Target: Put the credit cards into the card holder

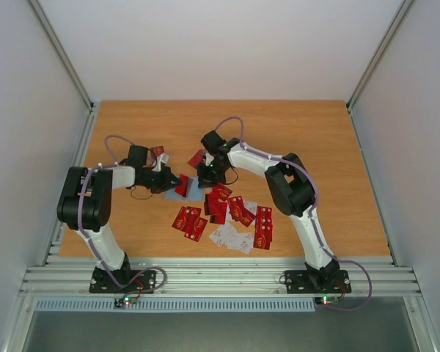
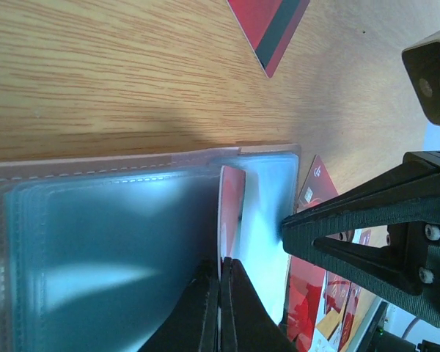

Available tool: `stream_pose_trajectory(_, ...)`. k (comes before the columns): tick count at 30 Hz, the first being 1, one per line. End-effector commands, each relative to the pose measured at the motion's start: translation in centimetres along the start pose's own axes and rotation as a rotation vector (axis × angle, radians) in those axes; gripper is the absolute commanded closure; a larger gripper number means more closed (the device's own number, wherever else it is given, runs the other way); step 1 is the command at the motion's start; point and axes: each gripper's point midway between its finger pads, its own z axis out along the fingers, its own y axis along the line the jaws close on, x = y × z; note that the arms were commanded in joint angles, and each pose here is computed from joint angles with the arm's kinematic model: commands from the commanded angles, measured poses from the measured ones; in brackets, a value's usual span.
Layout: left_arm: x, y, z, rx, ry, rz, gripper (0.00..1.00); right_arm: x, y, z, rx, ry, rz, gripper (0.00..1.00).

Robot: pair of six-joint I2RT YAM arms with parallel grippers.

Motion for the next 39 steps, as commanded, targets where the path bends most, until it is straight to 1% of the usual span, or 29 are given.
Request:
stream_pose_trajectory(1,-0.4,0.5,0.6,-0.017,-0.05,-0.016,1.0,1.4,-2.2,1.5,0.054,0.058,0.071,0.99)
stream_pose_trajectory(12,-0.3,0.5,1.1,-0.025,-0.066,-0.027,1.0,1.1,-1.7,1.2,0.041,0.051,0.083,0.99)
stream_pose_trajectory(17,0.1,0.7,1.1,-0.044,-0.047,-0.016,1.0,0.6,-0.2,-0.2,0.015,0.032,0.029,0.98)
stream_pose_trajectory(21,0.2,0.7,1.0,-0.056,-0.035,-0.003,1.0,0.5,1.0,-1.7,-0.001,0.019,-0.029,0.96)
stream_pose_trajectory(27,0.4,0.5,0.9,-0.066,-0.029,0.012,1.0,1.1,1.9,-3.0,-0.019,0.027,-0.036,0.92)
stream_pose_trajectory(33,0.6,0.6,1.1,-0.073,-0.024,0.016,1.0,1.5,1.3,-3.5,0.004,0.009,-0.005,0.91)
stream_pose_trajectory(39,0.7,0.6,1.2,-0.076,-0.02,0.02,1.0,1.5,-0.4,-2.3,0.064,0.018,0.029,0.93)
